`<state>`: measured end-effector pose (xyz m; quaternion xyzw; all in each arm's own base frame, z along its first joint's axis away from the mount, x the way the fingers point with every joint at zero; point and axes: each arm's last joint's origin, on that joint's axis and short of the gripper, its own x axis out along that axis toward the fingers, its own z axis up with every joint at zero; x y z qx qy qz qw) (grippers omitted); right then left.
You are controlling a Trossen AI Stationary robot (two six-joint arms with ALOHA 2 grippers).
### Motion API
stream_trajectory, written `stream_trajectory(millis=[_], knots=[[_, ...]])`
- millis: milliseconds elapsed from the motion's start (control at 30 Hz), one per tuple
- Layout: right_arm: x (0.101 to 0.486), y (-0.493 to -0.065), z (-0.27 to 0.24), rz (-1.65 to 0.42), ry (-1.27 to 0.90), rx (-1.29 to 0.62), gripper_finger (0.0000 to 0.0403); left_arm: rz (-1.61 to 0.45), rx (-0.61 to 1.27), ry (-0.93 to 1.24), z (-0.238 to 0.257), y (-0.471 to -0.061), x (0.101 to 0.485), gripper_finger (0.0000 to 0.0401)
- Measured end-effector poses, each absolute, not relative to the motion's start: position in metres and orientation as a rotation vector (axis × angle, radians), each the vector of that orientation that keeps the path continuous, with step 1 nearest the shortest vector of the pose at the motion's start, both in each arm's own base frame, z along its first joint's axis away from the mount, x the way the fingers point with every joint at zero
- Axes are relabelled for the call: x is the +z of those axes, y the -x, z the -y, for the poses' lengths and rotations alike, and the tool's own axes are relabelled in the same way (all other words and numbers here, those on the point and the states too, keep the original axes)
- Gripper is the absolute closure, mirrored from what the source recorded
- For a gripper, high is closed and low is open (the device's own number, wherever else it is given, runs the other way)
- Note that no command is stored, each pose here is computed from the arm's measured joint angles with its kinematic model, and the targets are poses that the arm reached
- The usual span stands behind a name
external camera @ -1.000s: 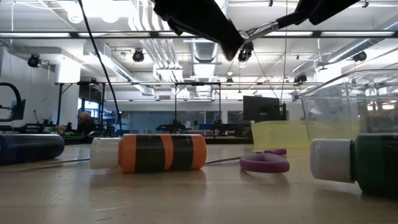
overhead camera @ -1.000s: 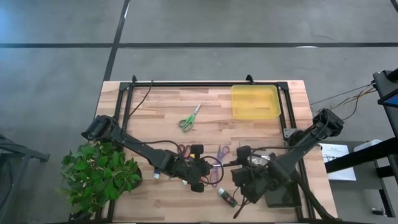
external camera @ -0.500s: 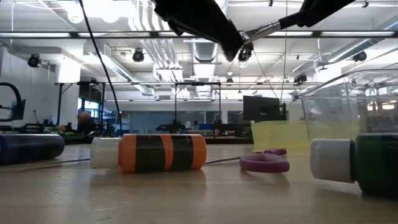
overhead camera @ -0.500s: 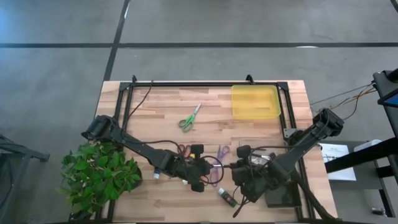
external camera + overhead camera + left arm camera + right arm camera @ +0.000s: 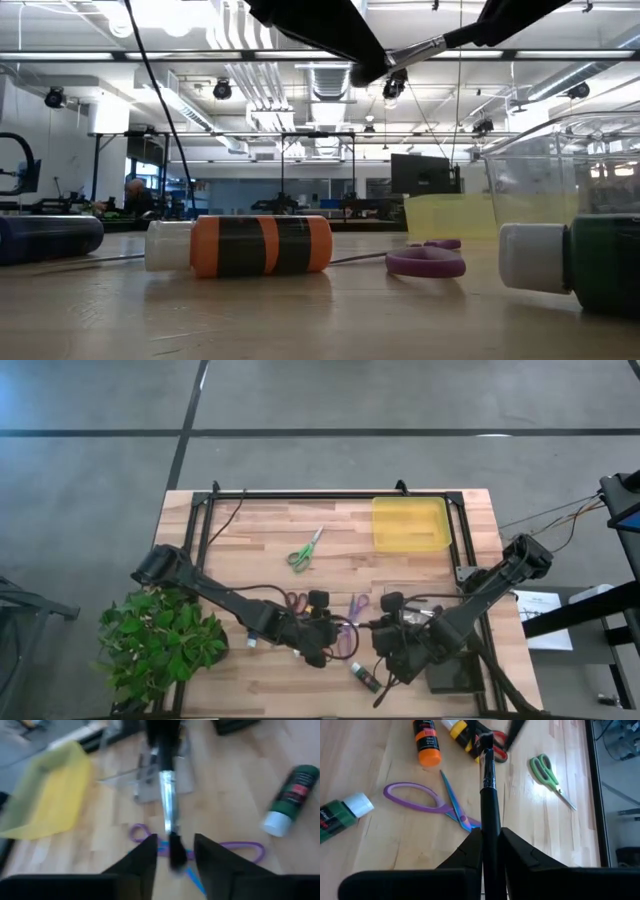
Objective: Pick & Place Paint Supplies
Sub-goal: Put the blush brush into the transparent bin
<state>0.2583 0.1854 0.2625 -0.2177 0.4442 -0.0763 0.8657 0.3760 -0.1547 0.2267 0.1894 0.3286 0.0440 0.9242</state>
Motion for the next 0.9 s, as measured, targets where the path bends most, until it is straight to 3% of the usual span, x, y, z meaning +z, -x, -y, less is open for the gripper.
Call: stream_trajectory(millis=[167,300,667,900], knots=[[0.261,-0.248,-0.181,-0.991,0.447,-0.219,0.0366,-0.678,0.220,-0.454,0.146,-0.364,0.243,0.0193],[0.262,-0.229,-0.184,-1.016,0.427,-0.281,0.0366,-0.704,0.275,-0.433,0.140,-0.353,0.253,0.0166],[0.265,-0.142,-0.208,-0.878,0.344,-0.393,0.0366,-0.734,0.313,-0.378,0.130,-0.331,0.241,0.0160],[0.245,-0.105,-0.192,-0.802,0.264,-0.440,0.0366,-0.729,0.327,-0.358,0.128,-0.328,0.227,0.0160]])
